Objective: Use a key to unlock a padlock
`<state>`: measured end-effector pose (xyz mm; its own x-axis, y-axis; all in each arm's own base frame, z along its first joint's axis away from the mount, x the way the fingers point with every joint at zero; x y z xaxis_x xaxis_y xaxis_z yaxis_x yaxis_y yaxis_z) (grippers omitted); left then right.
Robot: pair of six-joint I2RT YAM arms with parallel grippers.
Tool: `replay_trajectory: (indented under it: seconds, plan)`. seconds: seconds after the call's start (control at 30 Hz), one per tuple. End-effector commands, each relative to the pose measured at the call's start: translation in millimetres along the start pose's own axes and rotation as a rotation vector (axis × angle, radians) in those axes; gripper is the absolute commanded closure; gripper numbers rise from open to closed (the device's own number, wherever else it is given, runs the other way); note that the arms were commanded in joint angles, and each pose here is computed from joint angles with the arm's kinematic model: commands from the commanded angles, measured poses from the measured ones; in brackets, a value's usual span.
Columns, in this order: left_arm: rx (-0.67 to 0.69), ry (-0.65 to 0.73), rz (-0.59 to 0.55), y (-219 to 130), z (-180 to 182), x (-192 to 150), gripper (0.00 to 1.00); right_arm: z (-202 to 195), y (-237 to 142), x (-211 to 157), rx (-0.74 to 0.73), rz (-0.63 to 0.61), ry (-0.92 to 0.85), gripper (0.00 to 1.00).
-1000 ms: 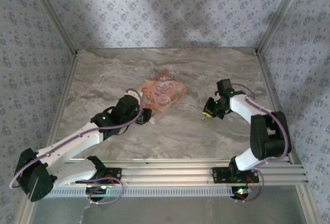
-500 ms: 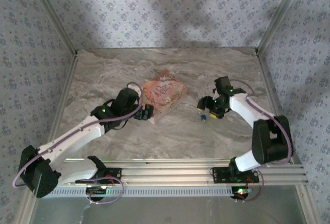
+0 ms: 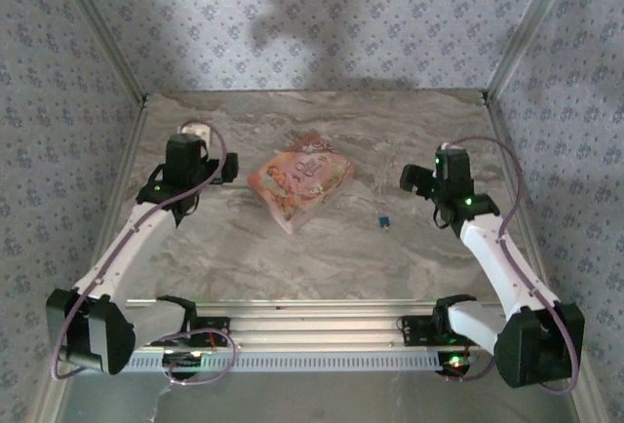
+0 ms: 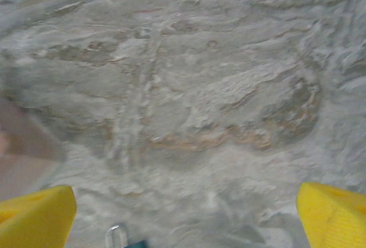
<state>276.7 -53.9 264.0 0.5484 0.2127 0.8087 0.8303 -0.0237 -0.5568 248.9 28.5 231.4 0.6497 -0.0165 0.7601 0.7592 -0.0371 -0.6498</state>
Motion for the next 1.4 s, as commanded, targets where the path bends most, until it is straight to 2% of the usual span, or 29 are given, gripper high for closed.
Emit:
replay_trajectory:
  seconds: [0.0,0.07,0.13,0.27,0.4,0.47,0.57,0.8,1.1,1.23,1.37]
  plan:
    - [0.002,0.032,-0.143,12.4,18.8,-13.5,0.02,-9.2,5.0,1.8,-0.123,-0.22,-0.122,0.0]
    - [-0.035,0.055,-0.214,20.9,27.1,-31.0,0.02,-13.6,13.0,-9.3,-0.147,-0.257,-0.164,0.0]
    - [-0.047,0.088,-0.239,26.6,30.5,-44.6,0.02,-19.9,21.7,-17.4,-0.155,-0.261,-0.156,0.0]
    - [0.03,0.096,-0.233,42.0,40.1,-63.3,0.02,-30.5,34.9,-30.7,-0.167,-0.352,-0.104,0.0]
    - [0.076,0.068,-0.248,59.0,48.8,-81.5,0.02,-29.3,46.7,-39.3,-0.145,-0.412,-0.131,0.0]
    - [0.061,0.082,-0.25,62.8,47.8,-82.8,0.02,-27.9,51.9,-39.5,-0.132,-0.386,-0.167,0.0]
    - [0.077,0.101,-0.284,63.1,49.4,-82.5,0.02,-28.3,56.1,-46.1,-0.145,-0.414,-0.21,0.0]
    - [0.085,0.081,-0.382,70.9,62.4,-95.3,0.02,-39.3,66.4,-60.7,-0.163,-0.461,-0.177,0.0]
    - [0.041,0.014,-0.236,96.2,75.6,-85.5,0.02,-42.7,96.8,-60.7,-0.18,-0.374,-0.161,0.0]
    - [0.035,-0.01,-0.222,98.3,80.3,-83.0,0.02,-42.3,107.8,-50.4,-0.173,-0.299,-0.177,0.0]
    - [0.035,-0.01,-0.219,98.3,80.3,-82.9,0.02,-40.5,107.5,-50.9,-0.157,-0.312,-0.185,0.0]
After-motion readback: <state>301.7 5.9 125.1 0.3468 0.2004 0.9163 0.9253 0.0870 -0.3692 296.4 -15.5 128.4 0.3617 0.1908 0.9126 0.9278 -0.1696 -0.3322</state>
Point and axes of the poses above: each hand's point on the last joint's axis, 136 mm out from that joint toward the fingers, its own y axis out along the fingers, its own z axis along the line the jaws close on, x = y × z, the point moved 10 cm from there along -y, back along the fingers, and after that the axes turned 12 degrees about -y, right-handed, at the moved point
